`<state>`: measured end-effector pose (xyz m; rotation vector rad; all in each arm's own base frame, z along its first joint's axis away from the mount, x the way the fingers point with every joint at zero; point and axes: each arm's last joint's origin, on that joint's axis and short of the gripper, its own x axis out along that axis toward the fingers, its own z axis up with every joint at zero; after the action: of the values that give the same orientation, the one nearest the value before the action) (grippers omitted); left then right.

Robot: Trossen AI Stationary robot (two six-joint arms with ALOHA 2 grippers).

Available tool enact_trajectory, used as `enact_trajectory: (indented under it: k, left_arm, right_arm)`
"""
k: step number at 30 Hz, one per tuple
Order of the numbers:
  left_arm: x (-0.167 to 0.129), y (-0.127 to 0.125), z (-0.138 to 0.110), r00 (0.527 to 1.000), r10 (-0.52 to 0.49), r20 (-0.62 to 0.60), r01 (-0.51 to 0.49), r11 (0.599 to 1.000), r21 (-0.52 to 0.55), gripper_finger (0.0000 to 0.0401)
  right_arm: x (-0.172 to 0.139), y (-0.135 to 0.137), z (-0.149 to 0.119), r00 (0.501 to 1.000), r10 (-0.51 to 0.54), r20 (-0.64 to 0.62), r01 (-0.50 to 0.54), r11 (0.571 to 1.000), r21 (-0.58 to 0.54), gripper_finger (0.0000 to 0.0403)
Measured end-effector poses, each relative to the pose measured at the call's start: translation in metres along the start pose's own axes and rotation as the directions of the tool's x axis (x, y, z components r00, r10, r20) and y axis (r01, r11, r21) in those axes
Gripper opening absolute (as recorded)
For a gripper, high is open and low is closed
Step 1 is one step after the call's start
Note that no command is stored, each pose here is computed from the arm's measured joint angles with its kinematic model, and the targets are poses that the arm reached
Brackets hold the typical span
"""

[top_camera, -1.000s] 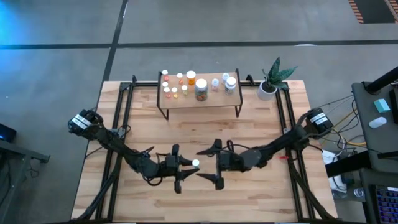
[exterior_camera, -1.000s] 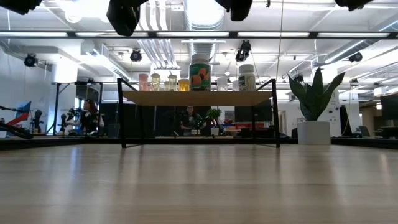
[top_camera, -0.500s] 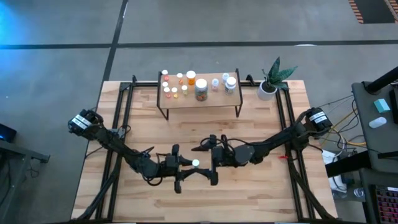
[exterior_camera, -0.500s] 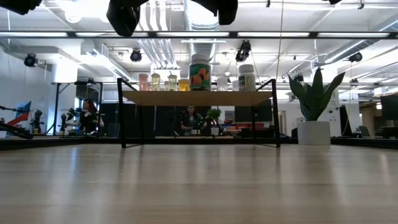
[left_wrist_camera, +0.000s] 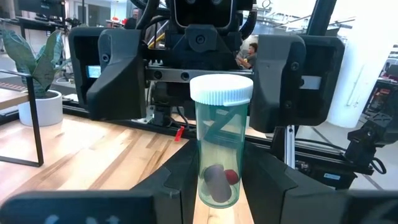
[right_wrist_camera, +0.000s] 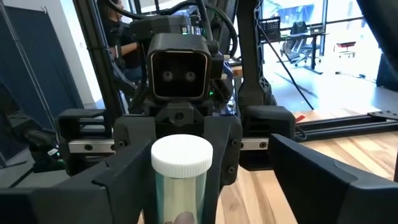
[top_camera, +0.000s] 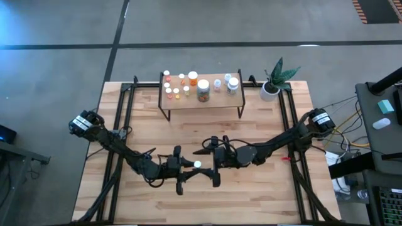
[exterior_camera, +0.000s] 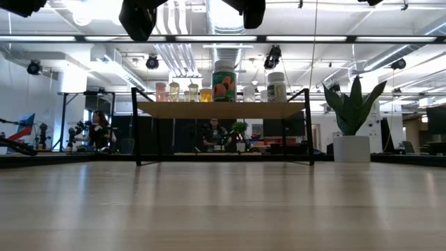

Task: Pick and place medicine bottles onto shelf by color
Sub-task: Put the blue pill bottle on the shelf

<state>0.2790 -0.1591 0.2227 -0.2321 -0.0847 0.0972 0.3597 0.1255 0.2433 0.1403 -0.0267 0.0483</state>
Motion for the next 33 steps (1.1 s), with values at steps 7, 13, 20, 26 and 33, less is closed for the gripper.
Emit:
enact_trajectory:
  k: [7,13,20,26,33]
  left_arm:
    - [-0.0002,0.0006,-0.0005,1.0,0.002,-0.001,-0.002,1.0,0.001,0.0089]
    - [-0.0003,0.0008,-0.0007,1.0,0.004,-0.001,-0.004,1.0,-0.001,0.0089]
    - [-0.0005,0.0012,-0.0012,1.0,0.008,-0.003,-0.008,1.0,-0.002,0.0089]
    - [0.0005,0.0027,-0.0012,1.0,0.015,-0.003,-0.015,0.998,-0.066,0.0102]
    - [0.0004,0.0031,-0.0009,0.999,0.032,0.002,-0.032,0.997,-0.067,0.019]
  right_arm:
    - [0.0,0.0001,-0.0001,1.0,0.002,-0.001,-0.002,1.0,0.0,0.0248]
    - [0.0,0.0002,-0.0001,1.0,0.004,-0.001,-0.004,1.0,0.0,0.0208]
    - [-0.0001,0.0004,-0.0003,1.0,0.007,-0.003,-0.007,1.0,0.0,0.0169]
    - [0.0,0.0,-0.0012,1.0,0.0,-0.012,0.0,1.0,-0.002,0.0139]
    - [-0.0001,-0.0004,-0.0022,1.0,-0.007,-0.021,0.007,1.0,-0.006,0.0116]
